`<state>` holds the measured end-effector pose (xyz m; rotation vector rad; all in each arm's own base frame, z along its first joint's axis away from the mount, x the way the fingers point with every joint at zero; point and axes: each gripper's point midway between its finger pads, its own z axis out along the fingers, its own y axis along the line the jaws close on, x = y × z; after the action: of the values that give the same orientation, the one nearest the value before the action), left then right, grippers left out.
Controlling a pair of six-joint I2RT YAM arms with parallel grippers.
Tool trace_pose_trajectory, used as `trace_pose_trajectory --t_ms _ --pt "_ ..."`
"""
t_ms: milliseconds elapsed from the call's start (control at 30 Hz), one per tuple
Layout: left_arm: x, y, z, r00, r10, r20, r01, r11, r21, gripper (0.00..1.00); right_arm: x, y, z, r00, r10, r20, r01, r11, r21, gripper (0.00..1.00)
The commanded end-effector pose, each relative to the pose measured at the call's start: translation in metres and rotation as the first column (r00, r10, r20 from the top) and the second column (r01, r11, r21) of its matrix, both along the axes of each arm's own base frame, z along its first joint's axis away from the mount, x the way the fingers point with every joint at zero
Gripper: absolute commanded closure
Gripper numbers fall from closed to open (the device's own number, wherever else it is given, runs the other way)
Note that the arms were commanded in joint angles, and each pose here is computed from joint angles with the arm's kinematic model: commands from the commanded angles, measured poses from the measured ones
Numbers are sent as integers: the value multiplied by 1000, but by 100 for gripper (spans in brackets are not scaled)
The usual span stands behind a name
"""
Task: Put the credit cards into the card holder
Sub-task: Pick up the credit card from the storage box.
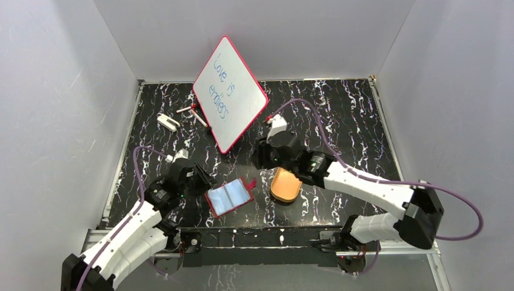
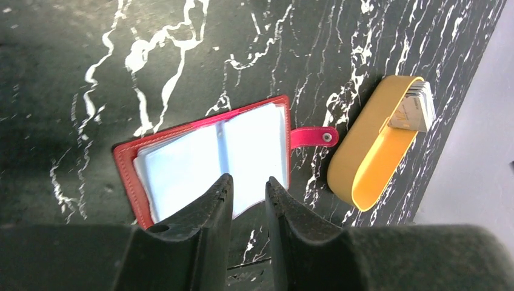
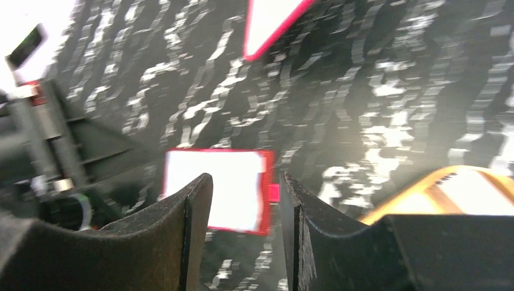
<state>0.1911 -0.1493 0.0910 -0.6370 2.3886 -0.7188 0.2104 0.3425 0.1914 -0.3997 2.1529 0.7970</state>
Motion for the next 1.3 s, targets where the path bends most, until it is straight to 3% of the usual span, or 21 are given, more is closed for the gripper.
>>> trace_pose_trajectory --t_ms 0,133,300,633,800,967,1267 --pt "-24 28 -21 991 108 -85 -102 992 68 74 39 -93 -17 978 -148 147 188 932 -310 46" --pt "-29 36 -24 979 180 -94 -176 983 52 73 55 -142 -28 959 -206 192 272 857 -438 45" --pt "-31 39 -31 972 205 -111 -200 978 57 74 62 -177 -53 949 -244 201 315 772 -552 36" --pt "-33 36 -38 976 180 -126 -173 983 61 75 65 -179 -76 968 -184 169 250 719 -648 32" --pt "-34 35 -39 977 171 -130 -166 985 53 76 62 -171 -79 978 -154 138 207 744 -635 37" --pt "-33 35 -39 978 169 -125 -164 985 56 76 57 -167 -83 984 -116 132 173 766 -619 32" --pt "-33 34 -43 977 163 -135 -155 986 63 76 66 -179 -104 979 -157 127 201 676 -709 36"
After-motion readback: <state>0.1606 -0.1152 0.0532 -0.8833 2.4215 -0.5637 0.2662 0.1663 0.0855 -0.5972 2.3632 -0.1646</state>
